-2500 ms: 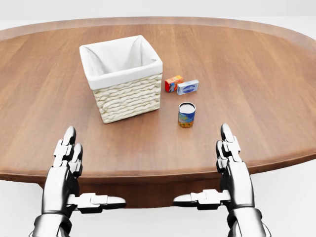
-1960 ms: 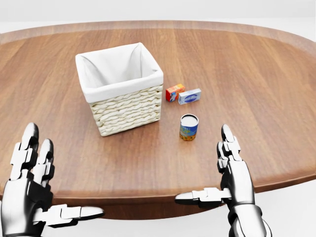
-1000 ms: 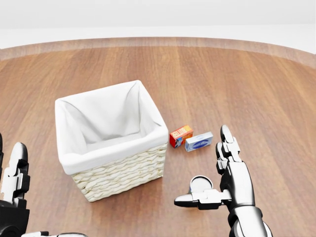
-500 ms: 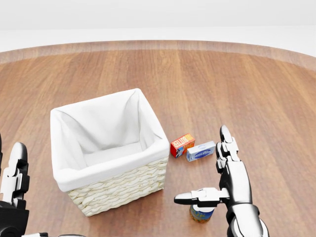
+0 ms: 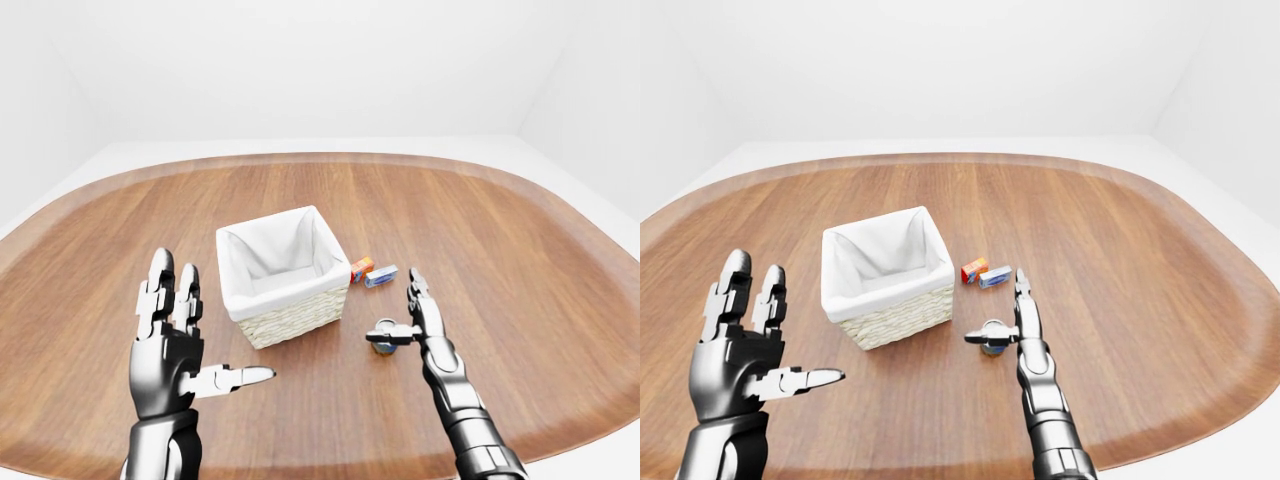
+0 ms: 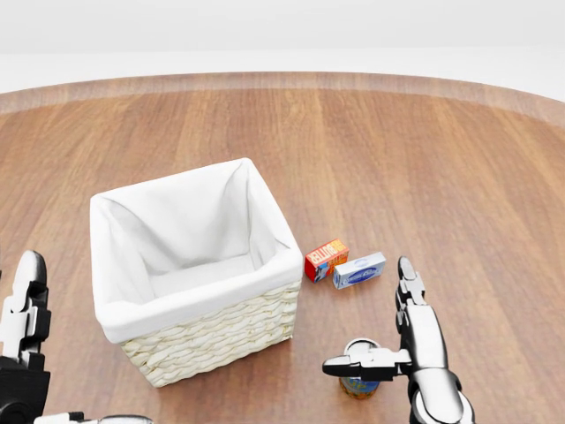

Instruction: Pick up the alphabet soup and put it in the basket.

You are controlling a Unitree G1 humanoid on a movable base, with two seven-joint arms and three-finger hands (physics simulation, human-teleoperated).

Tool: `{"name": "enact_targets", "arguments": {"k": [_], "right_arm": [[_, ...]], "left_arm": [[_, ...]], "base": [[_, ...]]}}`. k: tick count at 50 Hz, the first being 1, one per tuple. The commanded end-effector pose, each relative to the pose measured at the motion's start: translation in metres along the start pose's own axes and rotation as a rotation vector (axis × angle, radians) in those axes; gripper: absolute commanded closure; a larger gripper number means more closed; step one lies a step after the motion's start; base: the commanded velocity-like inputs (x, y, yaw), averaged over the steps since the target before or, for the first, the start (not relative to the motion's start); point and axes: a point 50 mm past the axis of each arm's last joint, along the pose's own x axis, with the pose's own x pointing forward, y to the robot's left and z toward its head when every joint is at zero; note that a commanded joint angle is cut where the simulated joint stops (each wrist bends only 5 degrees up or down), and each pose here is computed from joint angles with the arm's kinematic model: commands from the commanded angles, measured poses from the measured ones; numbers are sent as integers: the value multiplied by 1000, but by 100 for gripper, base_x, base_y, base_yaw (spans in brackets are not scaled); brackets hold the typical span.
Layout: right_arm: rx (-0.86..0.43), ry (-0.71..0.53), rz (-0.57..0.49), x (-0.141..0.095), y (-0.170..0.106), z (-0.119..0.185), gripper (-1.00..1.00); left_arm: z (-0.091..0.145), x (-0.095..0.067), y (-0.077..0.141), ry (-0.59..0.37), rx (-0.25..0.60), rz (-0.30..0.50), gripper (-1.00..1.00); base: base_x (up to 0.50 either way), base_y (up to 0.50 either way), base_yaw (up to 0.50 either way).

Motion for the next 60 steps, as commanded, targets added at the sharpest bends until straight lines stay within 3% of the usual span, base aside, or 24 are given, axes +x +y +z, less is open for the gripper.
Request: {"name": "enact_targets", "arguments": {"k": [1, 14, 60], "right_arm": [[-32, 106, -14, 8, -1, -18, -100], [-44, 231, -22, 20, 1, -32, -100], [-128, 391, -15, 18, 14, -56, -100]], "left_arm": [[-2, 2, -1, 2, 0, -2, -100], [-3, 5, 0, 1, -1, -3, -100], [-1, 5, 0, -10, -9, -6, -100]], "base": [[0, 0, 0], [0, 0, 0], [0, 0, 0]]}}
